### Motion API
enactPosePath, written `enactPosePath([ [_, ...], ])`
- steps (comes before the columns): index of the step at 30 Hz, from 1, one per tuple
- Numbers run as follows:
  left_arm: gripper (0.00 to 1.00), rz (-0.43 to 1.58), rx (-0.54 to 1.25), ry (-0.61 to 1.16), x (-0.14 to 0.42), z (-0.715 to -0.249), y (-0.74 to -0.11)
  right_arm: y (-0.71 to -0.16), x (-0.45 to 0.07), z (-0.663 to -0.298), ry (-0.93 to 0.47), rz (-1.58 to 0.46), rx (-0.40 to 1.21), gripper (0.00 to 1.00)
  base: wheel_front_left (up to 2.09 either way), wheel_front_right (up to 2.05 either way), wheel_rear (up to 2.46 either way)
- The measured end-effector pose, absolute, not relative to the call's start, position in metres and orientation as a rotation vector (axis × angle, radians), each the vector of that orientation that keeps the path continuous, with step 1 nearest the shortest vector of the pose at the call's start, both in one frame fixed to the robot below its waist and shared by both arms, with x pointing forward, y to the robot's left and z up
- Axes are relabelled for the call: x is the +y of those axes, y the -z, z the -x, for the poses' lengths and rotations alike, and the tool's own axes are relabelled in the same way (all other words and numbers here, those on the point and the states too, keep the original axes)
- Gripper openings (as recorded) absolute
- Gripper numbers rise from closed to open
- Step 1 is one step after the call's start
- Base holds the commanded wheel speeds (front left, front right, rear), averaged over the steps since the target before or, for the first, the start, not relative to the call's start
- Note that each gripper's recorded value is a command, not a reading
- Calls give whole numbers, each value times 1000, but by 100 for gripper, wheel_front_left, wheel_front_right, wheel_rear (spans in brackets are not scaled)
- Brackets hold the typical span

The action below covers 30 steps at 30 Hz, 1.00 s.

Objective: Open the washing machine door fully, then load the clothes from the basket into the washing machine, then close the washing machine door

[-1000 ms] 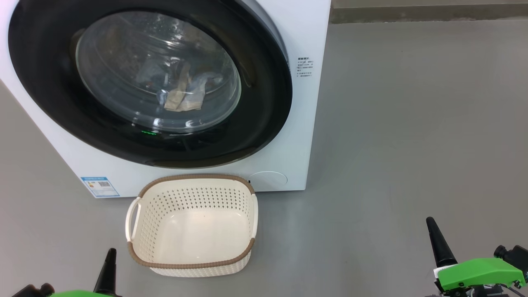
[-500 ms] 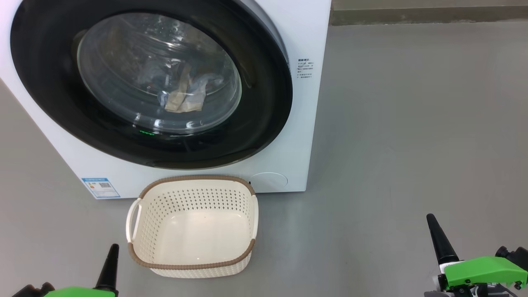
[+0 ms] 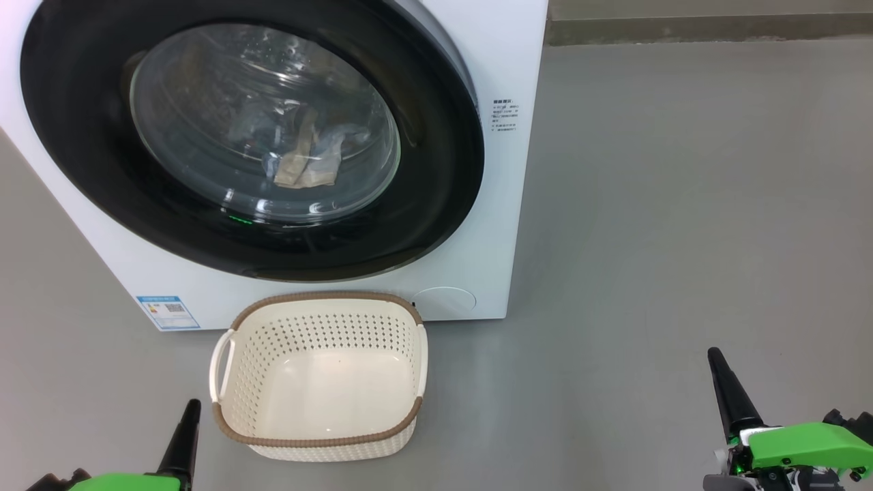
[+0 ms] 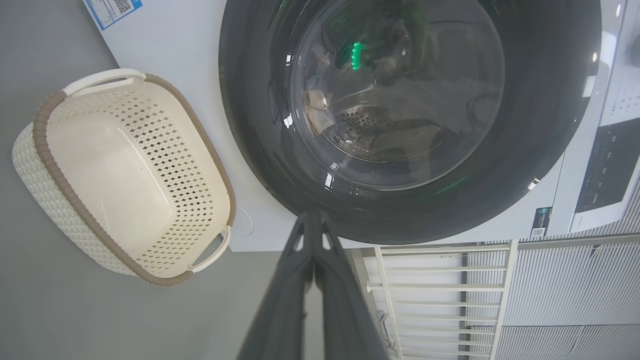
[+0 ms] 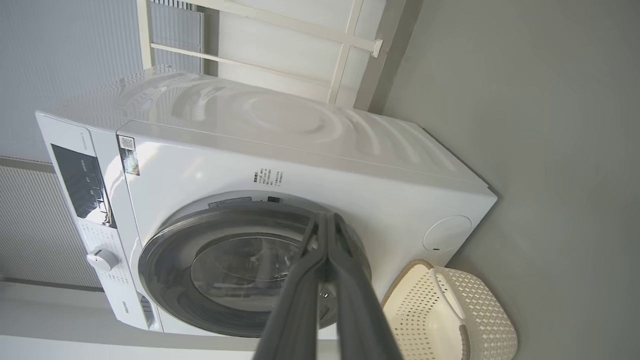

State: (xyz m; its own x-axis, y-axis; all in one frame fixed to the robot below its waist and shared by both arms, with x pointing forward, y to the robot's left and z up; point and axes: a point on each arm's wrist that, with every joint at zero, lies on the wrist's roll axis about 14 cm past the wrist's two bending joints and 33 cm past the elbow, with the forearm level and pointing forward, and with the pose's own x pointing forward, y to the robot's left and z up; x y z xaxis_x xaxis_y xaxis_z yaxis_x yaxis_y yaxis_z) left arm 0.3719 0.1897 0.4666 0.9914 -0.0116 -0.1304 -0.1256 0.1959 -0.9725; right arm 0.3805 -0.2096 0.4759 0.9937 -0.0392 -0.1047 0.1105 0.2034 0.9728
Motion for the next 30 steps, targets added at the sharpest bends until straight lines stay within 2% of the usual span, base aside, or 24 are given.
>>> enactPosePath([
  [19, 0, 1568, 87, -44, 187, -376, -480, -489, -208, -382, 68, -1555, 23, 0, 0, 0, 0],
  [30, 0, 1573, 84, -44, 187, -377, -480, -490, -208, -382, 67, -1576, 17, 0, 0, 0, 0],
])
